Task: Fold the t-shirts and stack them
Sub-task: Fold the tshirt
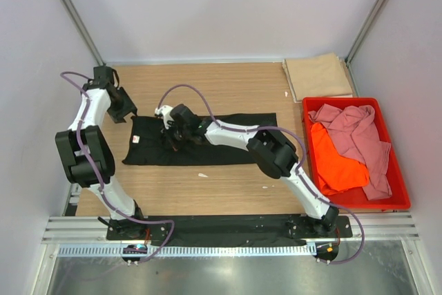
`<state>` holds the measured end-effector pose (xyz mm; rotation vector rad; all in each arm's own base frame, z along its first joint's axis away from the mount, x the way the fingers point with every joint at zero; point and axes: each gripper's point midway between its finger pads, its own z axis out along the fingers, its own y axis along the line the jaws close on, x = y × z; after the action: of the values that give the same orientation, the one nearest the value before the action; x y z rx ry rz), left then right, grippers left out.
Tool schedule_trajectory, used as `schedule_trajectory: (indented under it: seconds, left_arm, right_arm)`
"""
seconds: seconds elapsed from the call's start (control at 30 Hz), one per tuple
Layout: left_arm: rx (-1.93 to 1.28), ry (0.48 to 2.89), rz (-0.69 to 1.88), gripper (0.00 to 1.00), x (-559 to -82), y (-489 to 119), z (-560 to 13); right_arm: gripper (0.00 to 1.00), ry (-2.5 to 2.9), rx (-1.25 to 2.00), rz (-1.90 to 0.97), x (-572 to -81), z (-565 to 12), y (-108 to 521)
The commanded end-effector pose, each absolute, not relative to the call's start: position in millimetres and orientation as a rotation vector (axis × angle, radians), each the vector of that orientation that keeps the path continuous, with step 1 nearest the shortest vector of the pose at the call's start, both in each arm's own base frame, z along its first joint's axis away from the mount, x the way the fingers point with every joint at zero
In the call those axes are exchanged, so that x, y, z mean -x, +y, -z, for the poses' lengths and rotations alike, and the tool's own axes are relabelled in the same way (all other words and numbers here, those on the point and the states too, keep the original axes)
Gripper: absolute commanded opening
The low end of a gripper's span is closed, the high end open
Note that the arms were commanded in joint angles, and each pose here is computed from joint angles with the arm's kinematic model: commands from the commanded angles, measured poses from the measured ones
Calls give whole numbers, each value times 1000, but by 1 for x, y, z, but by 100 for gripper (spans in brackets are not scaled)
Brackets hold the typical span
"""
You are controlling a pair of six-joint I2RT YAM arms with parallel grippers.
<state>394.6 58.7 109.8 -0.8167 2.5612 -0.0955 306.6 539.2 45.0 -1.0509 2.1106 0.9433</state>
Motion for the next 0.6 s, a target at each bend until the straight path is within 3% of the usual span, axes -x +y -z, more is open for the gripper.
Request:
schedule_trajectory:
  seconds: [0.0, 0.23, 0.57]
  left_arm:
    - [813, 2549, 140, 49, -385, 54, -119]
    - [756, 2570, 401, 48, -387, 20, -108]
    - [802, 2641, 500, 49, -380, 6, -79]
  right_arm:
    - [1, 2000, 1095, -954, -300, -89, 542]
    - [1, 1979, 1079, -919, -302, -93, 534]
    - [1, 1978, 1071, -910, -302, -94, 534]
